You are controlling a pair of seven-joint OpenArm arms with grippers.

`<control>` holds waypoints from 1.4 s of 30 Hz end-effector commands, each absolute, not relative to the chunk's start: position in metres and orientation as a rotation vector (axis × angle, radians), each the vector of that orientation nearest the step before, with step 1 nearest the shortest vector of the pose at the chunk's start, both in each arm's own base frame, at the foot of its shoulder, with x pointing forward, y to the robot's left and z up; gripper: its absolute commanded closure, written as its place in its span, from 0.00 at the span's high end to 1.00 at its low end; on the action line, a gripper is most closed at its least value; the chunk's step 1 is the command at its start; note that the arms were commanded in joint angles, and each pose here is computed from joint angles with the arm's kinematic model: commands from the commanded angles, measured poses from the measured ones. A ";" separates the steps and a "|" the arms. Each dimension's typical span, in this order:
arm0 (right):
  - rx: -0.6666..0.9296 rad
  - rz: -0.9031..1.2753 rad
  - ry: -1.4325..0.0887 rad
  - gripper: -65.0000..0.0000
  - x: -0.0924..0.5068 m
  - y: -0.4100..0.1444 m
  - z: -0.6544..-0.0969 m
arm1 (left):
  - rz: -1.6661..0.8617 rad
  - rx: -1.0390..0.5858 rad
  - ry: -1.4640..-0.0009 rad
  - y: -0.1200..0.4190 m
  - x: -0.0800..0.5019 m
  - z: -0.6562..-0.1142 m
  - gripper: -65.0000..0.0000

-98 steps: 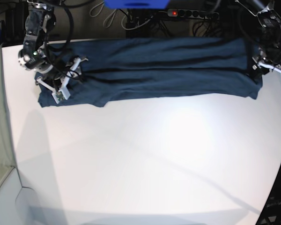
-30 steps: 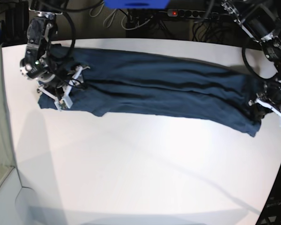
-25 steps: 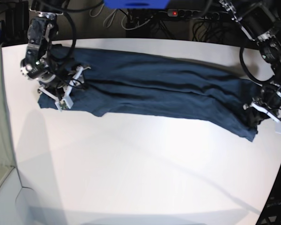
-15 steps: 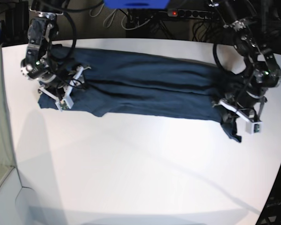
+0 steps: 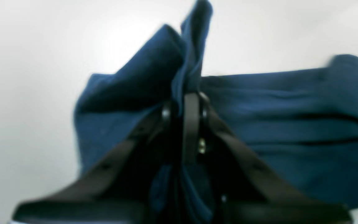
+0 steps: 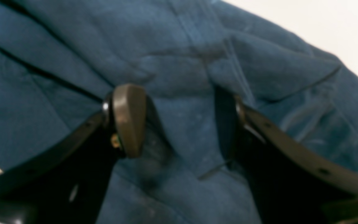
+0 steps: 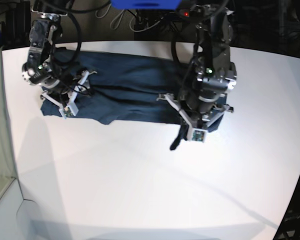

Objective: Layout the t-shirt on the table in an organized manner, then fold the t-shirt properly
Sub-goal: 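Release the strip end and move the left gripper to the strip's middle, then grasp the strip's middle with the left gripper and fold its end over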

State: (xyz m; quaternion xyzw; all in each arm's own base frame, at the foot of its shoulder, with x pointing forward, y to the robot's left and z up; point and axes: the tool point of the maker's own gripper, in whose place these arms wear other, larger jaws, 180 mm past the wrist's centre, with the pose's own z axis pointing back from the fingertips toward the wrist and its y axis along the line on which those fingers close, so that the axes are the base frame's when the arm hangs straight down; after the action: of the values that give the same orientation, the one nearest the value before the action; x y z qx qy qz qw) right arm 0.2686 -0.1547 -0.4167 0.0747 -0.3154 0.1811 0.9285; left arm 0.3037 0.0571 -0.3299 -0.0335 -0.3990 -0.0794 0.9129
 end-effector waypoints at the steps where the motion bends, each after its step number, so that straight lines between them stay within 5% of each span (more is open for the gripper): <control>1: 0.147 0.378 -0.689 0.56 0.278 -0.156 -0.406 | -0.164 -0.092 -0.872 0.045 0.310 -0.316 0.00; 15: 0.148 0.377 -0.689 0.56 0.278 -0.156 -0.406 | -0.225 -0.136 -0.738 0.015 0.287 -0.359 0.00; 21: 0.149 0.379 -0.689 0.56 0.278 -0.155 -0.406 | -0.219 -0.148 -0.825 0.012 0.300 -0.347 0.00; 36: 0.149 0.379 -0.686 0.56 0.277 -0.155 -0.407 | -0.307 -0.176 -0.774 -0.017 0.303 -0.366 0.00; 42: 0.149 0.379 -0.686 0.56 0.277 -0.155 -0.407 | -0.314 -0.179 -0.773 -0.019 0.302 -0.366 0.18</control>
State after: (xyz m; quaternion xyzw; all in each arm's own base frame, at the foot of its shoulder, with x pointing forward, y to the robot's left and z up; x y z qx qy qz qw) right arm 0.2683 -0.1544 -0.4170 0.0748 -0.3148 0.1814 0.9286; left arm 0.2935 -0.0144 -0.3801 -0.0794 -0.3512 -0.1577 0.9195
